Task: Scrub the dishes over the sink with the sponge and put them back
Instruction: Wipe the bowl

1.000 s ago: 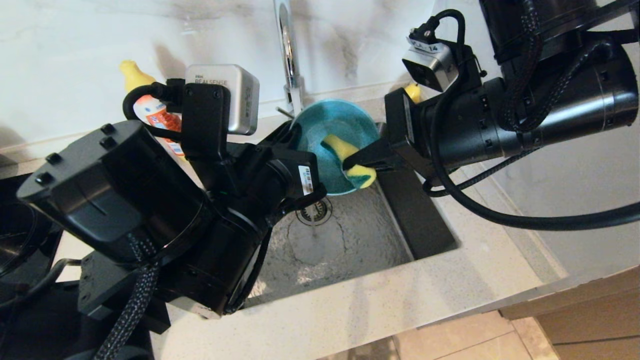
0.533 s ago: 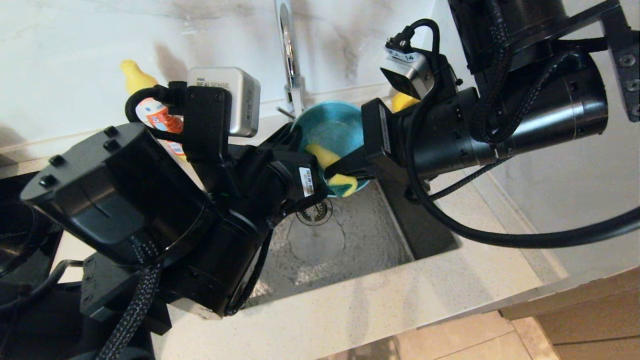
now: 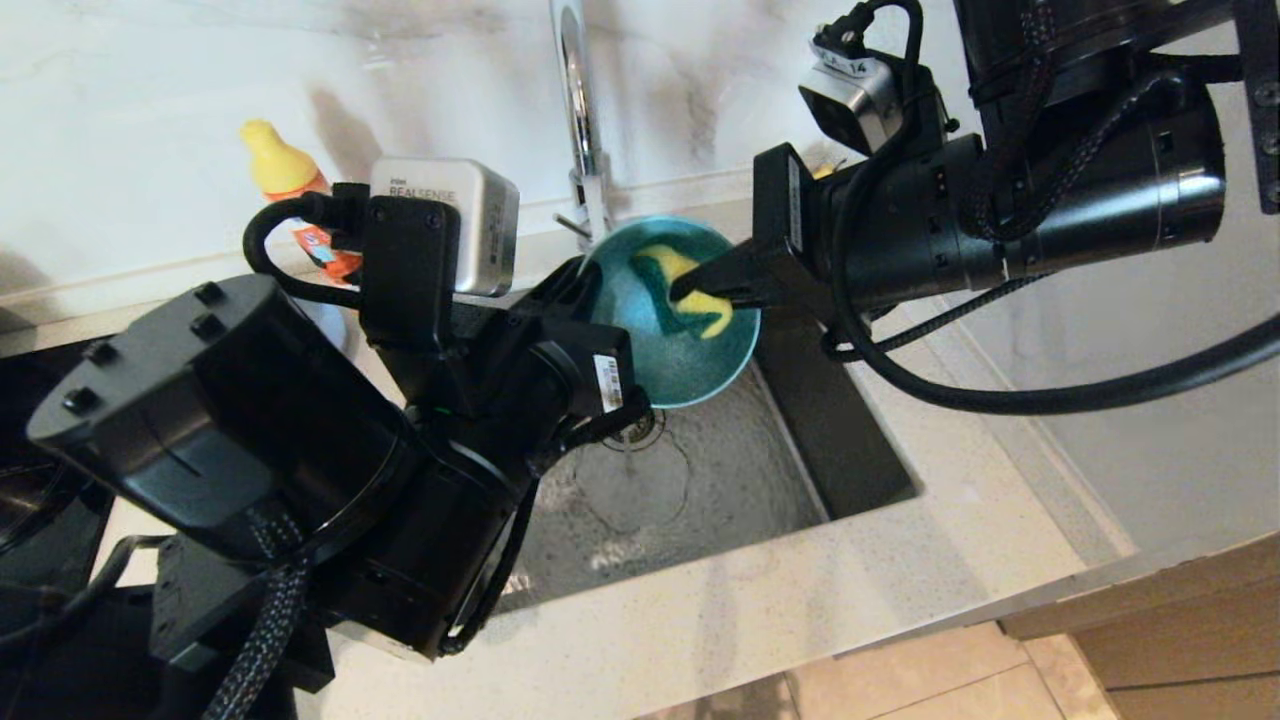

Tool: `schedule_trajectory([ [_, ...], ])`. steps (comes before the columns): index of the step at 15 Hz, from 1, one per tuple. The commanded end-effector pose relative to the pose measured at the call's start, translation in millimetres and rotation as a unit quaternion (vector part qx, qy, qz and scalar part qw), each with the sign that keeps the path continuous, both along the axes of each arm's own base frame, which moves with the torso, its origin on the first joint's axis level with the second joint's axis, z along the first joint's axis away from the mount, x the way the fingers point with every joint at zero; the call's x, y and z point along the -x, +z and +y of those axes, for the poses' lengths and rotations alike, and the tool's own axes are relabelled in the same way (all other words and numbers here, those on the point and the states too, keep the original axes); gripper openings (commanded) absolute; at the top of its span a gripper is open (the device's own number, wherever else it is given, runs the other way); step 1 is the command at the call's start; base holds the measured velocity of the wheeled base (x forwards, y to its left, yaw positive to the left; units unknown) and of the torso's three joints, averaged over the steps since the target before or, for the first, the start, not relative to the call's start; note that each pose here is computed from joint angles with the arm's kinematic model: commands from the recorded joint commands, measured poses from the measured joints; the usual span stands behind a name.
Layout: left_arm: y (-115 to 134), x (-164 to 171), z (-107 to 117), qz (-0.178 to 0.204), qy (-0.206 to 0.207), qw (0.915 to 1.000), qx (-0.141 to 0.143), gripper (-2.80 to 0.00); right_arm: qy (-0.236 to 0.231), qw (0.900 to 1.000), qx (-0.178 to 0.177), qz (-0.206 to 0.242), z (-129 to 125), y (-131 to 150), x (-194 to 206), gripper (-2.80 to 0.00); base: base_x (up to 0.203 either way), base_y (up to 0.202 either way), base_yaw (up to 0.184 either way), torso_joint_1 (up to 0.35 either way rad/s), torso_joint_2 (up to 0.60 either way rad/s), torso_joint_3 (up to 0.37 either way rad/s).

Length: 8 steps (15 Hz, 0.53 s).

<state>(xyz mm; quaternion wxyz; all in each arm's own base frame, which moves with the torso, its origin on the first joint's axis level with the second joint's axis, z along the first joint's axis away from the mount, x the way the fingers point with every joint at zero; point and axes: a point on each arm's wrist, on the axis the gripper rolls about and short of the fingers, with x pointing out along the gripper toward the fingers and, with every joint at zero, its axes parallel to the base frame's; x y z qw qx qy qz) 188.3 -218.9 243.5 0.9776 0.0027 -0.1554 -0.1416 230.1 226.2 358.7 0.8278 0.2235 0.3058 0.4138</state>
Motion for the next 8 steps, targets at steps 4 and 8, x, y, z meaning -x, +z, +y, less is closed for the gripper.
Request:
schedule_trajectory([
  [4, 1.9, 1.9, 2.9, -0.003, 0.003, 1.0, 0.003, -2.8, -0.018, 1.0, -0.012, -0.01, -16.3, 9.8, 0.2, -2.8, 0.0, 0.0, 0.0, 0.0, 0.0, 0.0],
  [8, 4.7, 1.7, 3.6, -0.007, 0.004, 0.9999, 0.008, -2.8, -0.019, 1.0, -0.002, 0.0, -26.6, 13.4, 10.9, -2.8, 0.0, 0.0, 0.0, 0.0, 0.0, 0.0],
])
